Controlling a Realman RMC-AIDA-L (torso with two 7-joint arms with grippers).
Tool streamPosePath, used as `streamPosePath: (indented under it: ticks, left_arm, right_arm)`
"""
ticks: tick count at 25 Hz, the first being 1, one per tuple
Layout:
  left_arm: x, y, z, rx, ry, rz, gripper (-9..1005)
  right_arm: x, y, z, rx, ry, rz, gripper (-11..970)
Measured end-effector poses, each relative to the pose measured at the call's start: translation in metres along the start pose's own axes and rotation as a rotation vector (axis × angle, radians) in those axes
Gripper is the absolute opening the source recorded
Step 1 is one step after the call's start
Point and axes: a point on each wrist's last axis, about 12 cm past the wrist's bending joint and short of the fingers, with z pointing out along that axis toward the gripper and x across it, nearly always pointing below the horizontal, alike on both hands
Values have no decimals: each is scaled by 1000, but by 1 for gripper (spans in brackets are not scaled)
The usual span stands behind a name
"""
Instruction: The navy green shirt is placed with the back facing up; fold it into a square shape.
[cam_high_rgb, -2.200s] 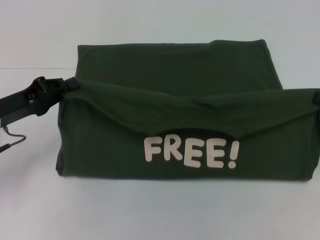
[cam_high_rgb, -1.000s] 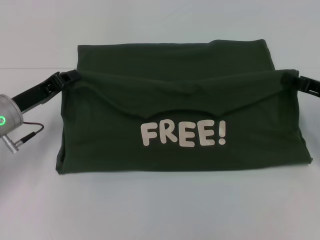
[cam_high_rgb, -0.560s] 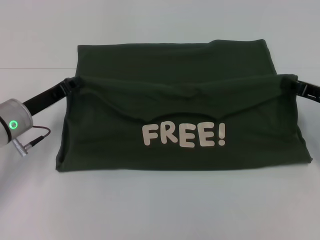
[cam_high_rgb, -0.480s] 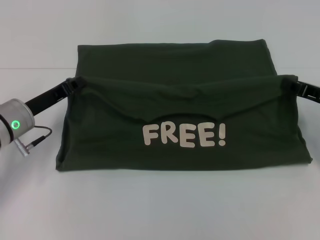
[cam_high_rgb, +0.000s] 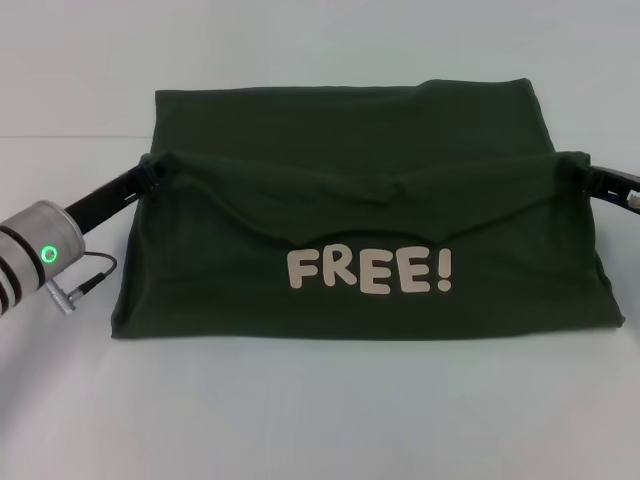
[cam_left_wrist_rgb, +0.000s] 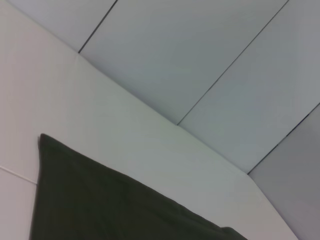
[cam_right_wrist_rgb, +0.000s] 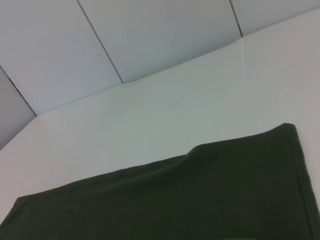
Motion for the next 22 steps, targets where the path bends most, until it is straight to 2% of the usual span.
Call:
streamPosePath:
  ticks: [4,6,10,12,22]
  left_arm:
    - [5,3,1,-28,-24,26,76]
    - [8,4,2,-42,-39,36,111]
    - [9,4,2,-49,-55,36,289]
    - [10,5,2,-50,-56,37,338]
    - [13,10,-2,-78,-55,33,592]
  right_arm:
    - [3,-1,0,9,-25,13,88]
    - [3,-2,0,15,-29,17,145]
    - [5,-5,-2,25,-27,21,260]
    - [6,-5,-3,28,-25,23,317]
    - [17,-12,-14,18,-19,56,806]
